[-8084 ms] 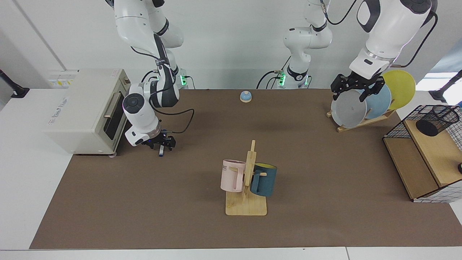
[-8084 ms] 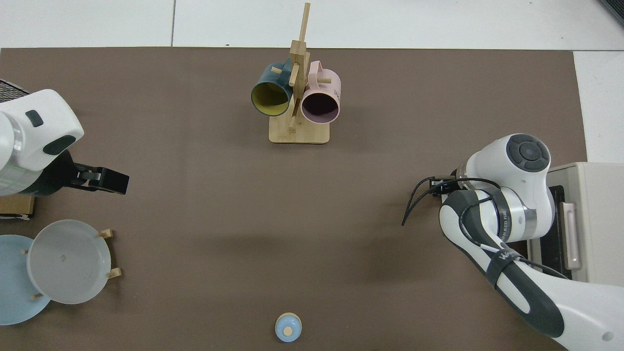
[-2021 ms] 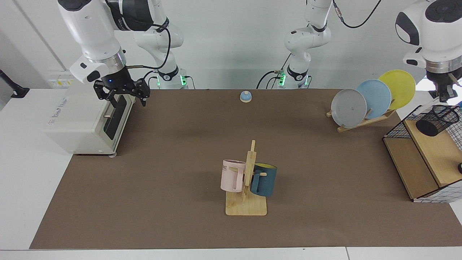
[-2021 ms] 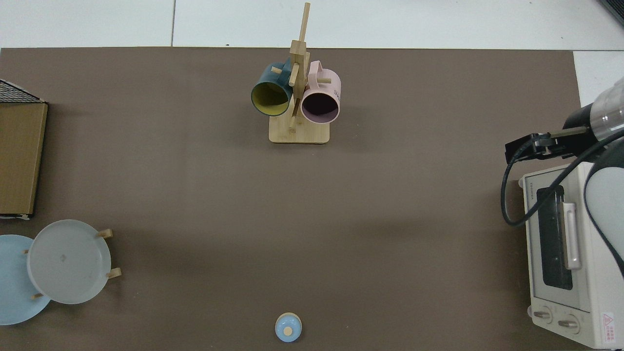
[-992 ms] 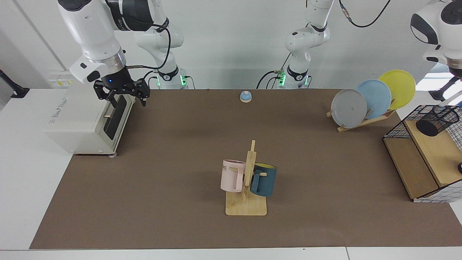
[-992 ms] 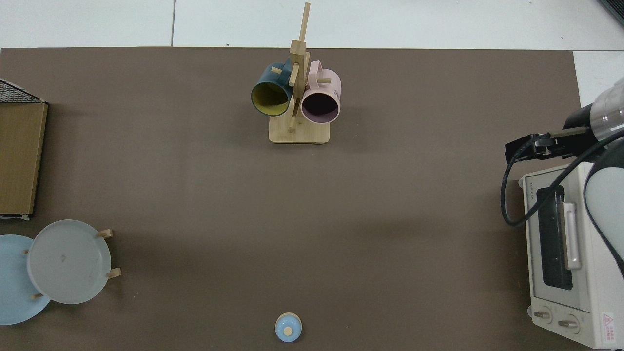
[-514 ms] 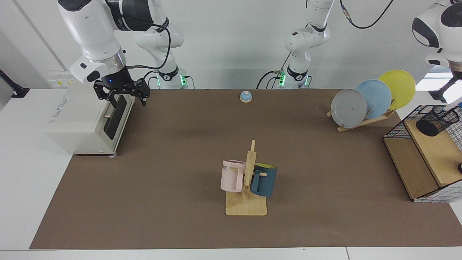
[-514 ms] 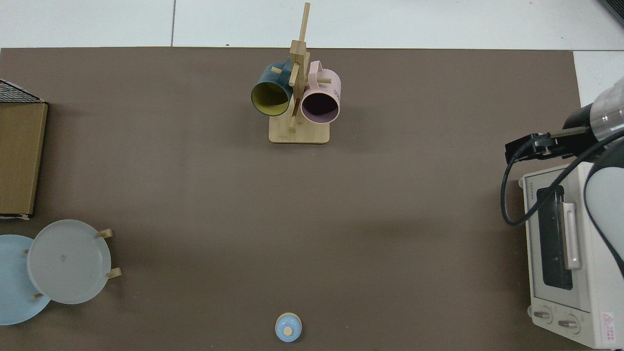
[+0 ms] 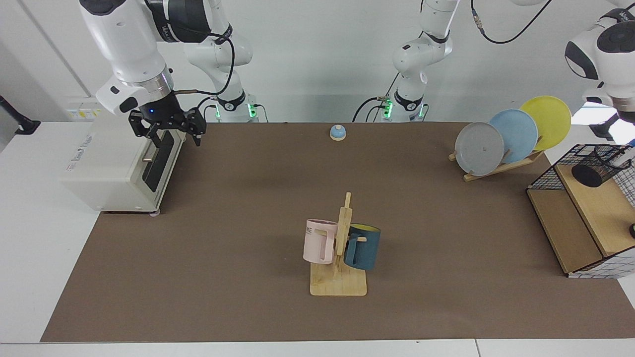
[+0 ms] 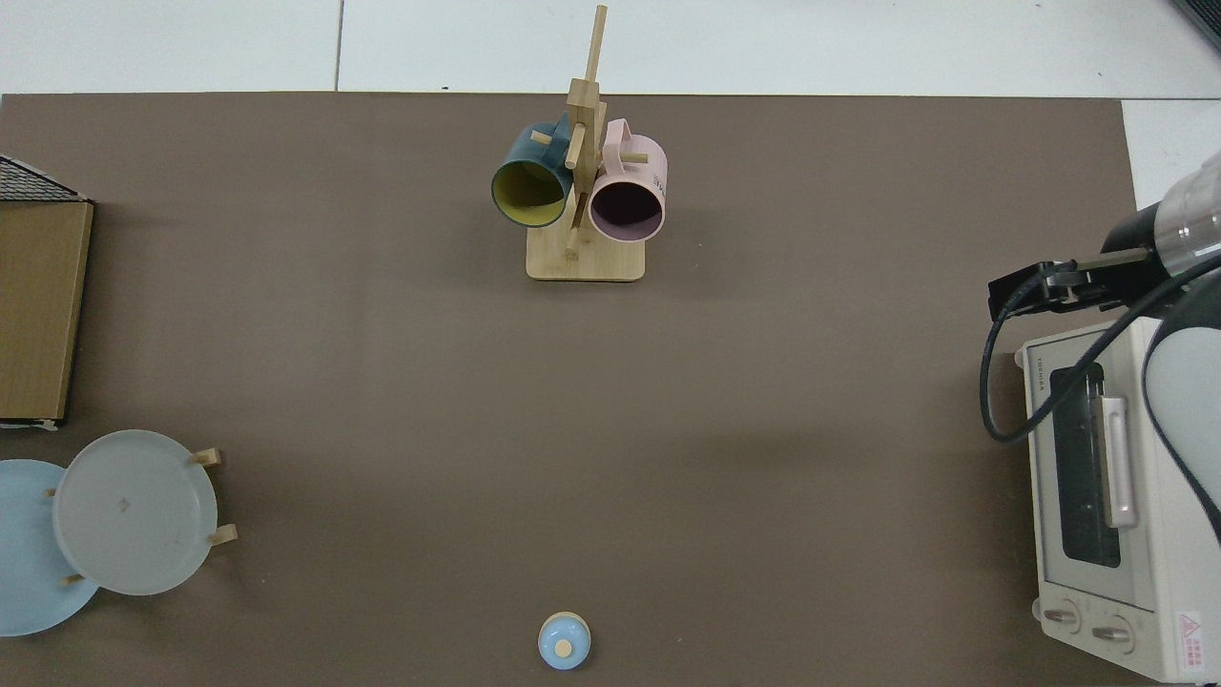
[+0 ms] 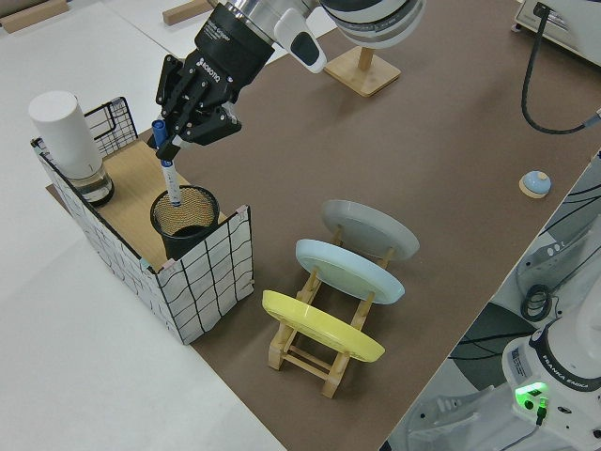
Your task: Put markers into pen holder
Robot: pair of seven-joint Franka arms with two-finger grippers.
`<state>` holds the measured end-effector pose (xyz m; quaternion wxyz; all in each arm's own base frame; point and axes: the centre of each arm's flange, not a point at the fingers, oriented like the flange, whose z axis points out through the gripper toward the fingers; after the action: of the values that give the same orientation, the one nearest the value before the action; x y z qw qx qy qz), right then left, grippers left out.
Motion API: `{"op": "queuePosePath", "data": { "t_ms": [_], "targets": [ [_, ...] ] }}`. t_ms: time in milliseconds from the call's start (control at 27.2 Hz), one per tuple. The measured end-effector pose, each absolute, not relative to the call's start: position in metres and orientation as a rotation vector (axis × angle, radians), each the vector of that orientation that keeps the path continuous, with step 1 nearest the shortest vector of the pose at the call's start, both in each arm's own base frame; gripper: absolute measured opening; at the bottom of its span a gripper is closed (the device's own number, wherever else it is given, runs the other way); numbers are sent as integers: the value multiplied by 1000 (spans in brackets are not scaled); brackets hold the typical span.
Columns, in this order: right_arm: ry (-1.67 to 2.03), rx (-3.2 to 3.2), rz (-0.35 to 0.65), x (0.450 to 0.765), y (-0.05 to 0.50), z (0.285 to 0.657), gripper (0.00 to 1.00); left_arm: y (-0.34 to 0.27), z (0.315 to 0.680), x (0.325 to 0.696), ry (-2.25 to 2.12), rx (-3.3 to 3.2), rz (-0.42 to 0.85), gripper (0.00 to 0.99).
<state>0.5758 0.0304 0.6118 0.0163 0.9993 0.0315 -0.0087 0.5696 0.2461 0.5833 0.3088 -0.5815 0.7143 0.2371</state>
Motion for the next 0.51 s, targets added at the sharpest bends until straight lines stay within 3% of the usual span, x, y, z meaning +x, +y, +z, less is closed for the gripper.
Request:
{"op": "queuePosePath", "data": {
  "t_ms": [110,220,257,367,404,514],
  "targets": [
    [98,3107,-27,576,30,612,1000,245,580,567,1885,-1548,629,167],
    [98,3107,-27,576,30,612,1000,243,578,566,1885,-1557,632,247],
    [98,3107,-27,576,30,612,1000,241,577,567,1887,-1557,632,344],
    [98,3107,-27,576,30,612,1000,233,577,569,1892,-1561,635,467],
    [98,3107,-27,576,30,612,1000,229,577,570,1891,-1565,634,573],
    [98,3107,-27,576,30,612,1000,211,577,575,1883,-1581,630,700]
  ]
}}
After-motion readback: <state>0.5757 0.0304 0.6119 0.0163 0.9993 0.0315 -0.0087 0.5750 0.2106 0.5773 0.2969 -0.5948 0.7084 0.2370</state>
